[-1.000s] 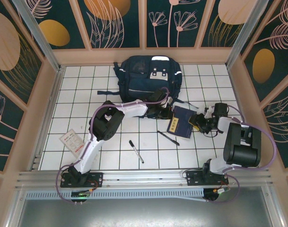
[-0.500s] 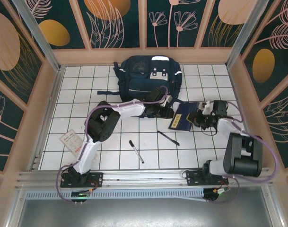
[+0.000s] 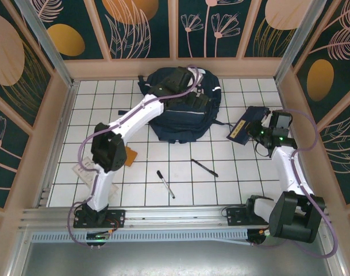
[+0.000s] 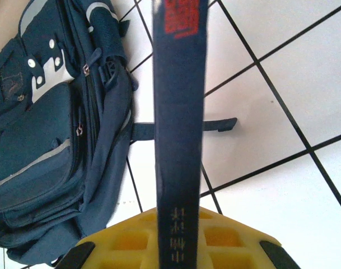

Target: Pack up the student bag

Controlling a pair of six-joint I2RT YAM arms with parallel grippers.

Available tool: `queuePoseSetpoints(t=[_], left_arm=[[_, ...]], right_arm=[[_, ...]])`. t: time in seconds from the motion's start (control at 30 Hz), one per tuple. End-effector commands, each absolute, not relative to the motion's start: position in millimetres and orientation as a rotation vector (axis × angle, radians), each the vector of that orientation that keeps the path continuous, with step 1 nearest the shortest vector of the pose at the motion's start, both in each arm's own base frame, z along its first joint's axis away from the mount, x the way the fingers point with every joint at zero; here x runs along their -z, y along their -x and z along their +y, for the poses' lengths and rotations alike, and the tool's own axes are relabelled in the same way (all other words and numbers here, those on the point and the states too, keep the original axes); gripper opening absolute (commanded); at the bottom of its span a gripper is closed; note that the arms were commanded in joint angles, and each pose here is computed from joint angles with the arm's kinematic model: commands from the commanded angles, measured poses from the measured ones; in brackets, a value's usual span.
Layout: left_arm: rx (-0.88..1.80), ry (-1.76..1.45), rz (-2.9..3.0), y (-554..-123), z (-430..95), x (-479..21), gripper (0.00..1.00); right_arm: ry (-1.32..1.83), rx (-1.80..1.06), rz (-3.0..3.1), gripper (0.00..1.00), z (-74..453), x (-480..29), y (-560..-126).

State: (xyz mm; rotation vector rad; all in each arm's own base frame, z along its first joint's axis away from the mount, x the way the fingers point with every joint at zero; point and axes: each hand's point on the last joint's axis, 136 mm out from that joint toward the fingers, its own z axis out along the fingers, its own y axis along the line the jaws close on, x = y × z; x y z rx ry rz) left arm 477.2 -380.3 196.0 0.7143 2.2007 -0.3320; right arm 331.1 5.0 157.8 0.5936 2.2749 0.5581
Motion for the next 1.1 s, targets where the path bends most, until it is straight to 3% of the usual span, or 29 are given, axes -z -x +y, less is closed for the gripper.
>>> queuePoseSetpoints(t=[0.0,0.37,0.6,0.8,0.9,1.0,1.07], left_arm=[[0.067,-0.971,2.342,-466,-355,-120,0.99],[0.059,-1.341,2.289,-456,-366,-72,0.99],[0.244,-1.518,2.210,-432,-382,-86,0.99],[0.230,-1.509,2.139,-439,-386,-95,0.99],[0.007,-1.335,2.105,-478,-374,-95,0.99],[-0.234,-1.205,2.101,-510,-355,-91,0.81],[-0.250,-1.184,2.109,-515,-356,-94,0.78]], right_arm=[[-0.580,-0.582,2.246,0.00,8,-171,-335],[-0.541,-0.701,2.270,0.00,26,-175,-328],[-0.529,-0.731,2.284,0.00,31,-169,-322],[-0.536,-0.777,2.290,0.00,37,-163,-320],[-0.514,-0.786,2.291,0.00,41,-166,-320],[-0.503,-0.774,2.295,0.00,42,-166,-320],[-0.497,-0.774,2.305,0.00,43,-162,-318]])
